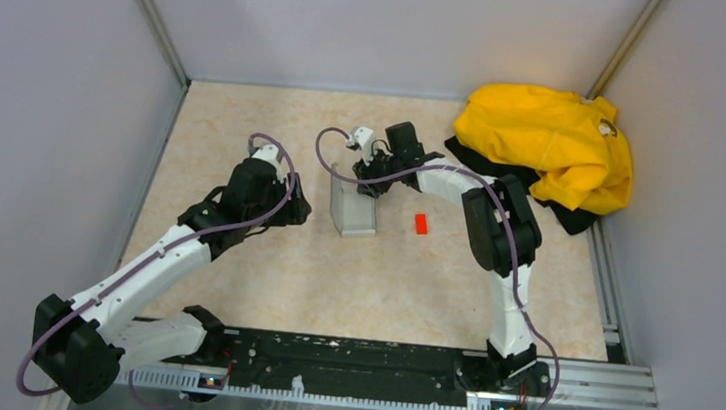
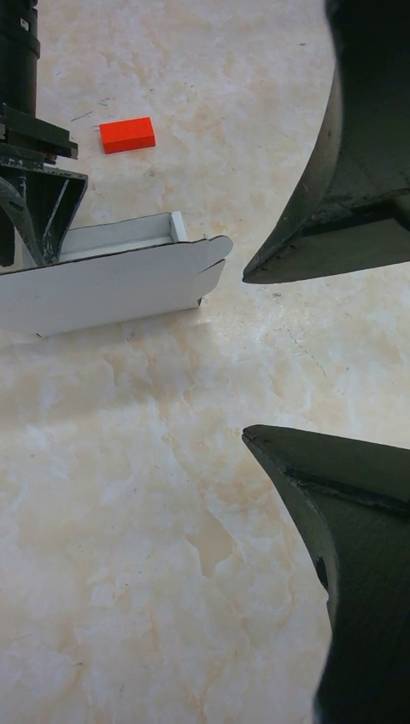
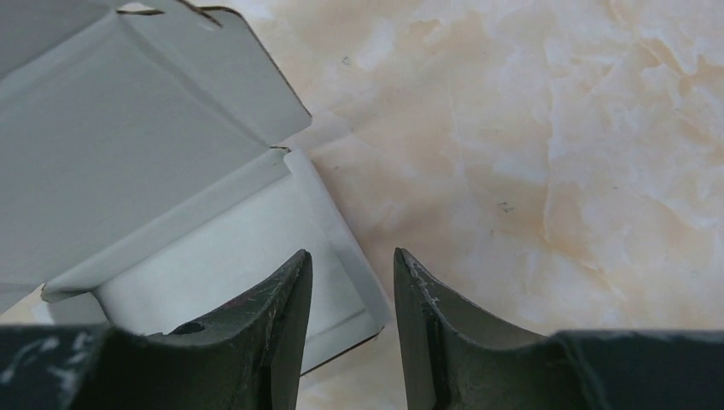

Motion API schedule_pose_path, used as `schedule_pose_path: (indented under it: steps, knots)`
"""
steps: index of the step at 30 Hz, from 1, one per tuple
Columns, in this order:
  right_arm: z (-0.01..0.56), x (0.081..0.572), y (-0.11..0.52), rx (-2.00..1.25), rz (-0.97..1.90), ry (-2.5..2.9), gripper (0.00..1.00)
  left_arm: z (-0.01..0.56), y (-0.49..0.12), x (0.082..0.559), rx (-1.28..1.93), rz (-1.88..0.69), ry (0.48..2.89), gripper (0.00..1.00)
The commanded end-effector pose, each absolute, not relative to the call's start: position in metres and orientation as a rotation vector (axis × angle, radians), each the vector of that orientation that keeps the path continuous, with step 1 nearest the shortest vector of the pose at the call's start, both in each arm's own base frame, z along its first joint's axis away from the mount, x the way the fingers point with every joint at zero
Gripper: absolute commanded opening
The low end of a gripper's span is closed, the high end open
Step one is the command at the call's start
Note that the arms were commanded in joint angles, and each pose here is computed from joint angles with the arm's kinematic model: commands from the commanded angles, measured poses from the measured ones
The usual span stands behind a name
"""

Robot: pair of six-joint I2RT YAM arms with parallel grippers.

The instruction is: Fold the paper box

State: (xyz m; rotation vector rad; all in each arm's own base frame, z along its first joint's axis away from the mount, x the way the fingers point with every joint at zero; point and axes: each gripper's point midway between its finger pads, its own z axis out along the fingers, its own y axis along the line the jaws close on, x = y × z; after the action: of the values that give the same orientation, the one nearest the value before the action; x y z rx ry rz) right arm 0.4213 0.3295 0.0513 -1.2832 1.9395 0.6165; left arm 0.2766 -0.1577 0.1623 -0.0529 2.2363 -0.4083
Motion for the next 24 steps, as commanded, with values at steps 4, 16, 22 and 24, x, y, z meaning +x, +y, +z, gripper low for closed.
schedule_pose_path:
  steps: [4, 16, 22, 24]
  knots:
    - [0.066, 0.415, 0.352, -1.32, 0.701, 1.836, 0.35, 0.175, -0.158, 0.283, -0.057, -0.413, 2.2, 0.68]
    - [0.047, 0.42, 0.36, -1.326, 0.622, 1.872, 0.26, 0.173, -0.157, 0.283, -0.058, -0.409, 2.205, 0.68]
    - [0.05, 0.426, 0.356, -1.275, 0.536, 1.895, 0.16, 0.173, -0.156, 0.283, -0.059, -0.406, 2.203, 0.68]
    - [0.05, 0.428, 0.35, -1.238, 0.467, 1.91, 0.13, 0.172, -0.156, 0.283, -0.06, -0.407, 2.204, 0.68]
